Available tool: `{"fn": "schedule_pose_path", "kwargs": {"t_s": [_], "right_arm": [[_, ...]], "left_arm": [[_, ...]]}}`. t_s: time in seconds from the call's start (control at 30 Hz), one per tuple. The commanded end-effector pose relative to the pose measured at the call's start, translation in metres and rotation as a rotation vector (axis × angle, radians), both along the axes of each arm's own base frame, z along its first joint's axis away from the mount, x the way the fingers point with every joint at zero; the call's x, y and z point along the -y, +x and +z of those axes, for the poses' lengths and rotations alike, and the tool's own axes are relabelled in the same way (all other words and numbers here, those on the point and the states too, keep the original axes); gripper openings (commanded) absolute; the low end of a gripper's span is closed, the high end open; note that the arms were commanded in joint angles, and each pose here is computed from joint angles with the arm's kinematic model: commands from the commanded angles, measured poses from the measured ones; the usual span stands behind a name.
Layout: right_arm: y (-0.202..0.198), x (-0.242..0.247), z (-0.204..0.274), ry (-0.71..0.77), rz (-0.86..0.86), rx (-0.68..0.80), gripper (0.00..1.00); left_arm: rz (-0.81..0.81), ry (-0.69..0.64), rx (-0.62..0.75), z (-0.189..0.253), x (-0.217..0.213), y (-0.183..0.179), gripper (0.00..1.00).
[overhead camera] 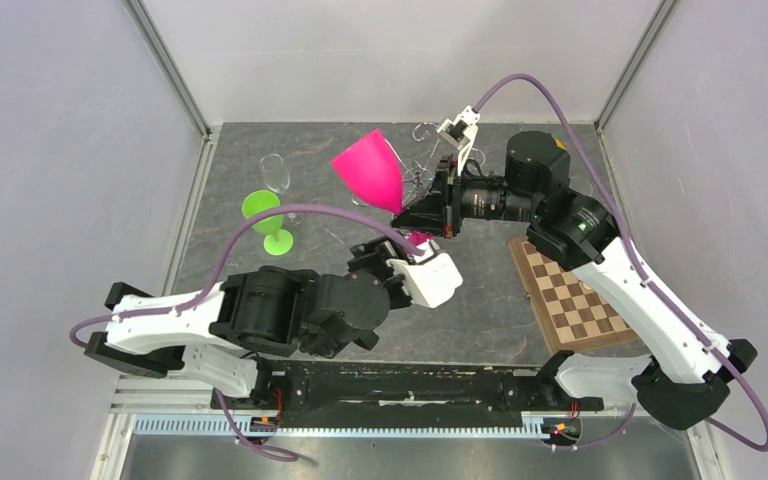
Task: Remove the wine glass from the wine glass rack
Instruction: Place the wine glass at the center of the board.
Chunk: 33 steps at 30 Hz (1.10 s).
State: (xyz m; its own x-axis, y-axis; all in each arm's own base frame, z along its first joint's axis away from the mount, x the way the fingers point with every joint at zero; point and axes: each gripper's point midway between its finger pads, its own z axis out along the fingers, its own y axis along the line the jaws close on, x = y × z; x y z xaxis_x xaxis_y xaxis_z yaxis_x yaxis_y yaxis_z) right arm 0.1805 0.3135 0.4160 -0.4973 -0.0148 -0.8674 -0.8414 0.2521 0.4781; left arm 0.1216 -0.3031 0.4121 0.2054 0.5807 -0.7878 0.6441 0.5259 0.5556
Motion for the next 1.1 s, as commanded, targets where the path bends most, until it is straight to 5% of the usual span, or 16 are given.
{"fn": "schedule_pose_path", "kwargs": {"t_s": [0.0,0.67,1.07], "right_arm": [[-0.005,0.01,0.017,0.028,-0.022,0.086,0.0],[0.04,0.072,0.032,-0.152,-0.387,0.394,0.0],[0.05,0.124,0.046,-0.268,-0.582,0.557,0.0]], "left_arm": [[-0.021,-0.131,-0.071,0.014,-0.006,-0.007,0.61],[-0.2,-0.41,-0.359,0.043,-0.001,-0.035,0.66],[-0.285,-0.582,-0.594,0.053,0.011,-0.022,0.66]]}}
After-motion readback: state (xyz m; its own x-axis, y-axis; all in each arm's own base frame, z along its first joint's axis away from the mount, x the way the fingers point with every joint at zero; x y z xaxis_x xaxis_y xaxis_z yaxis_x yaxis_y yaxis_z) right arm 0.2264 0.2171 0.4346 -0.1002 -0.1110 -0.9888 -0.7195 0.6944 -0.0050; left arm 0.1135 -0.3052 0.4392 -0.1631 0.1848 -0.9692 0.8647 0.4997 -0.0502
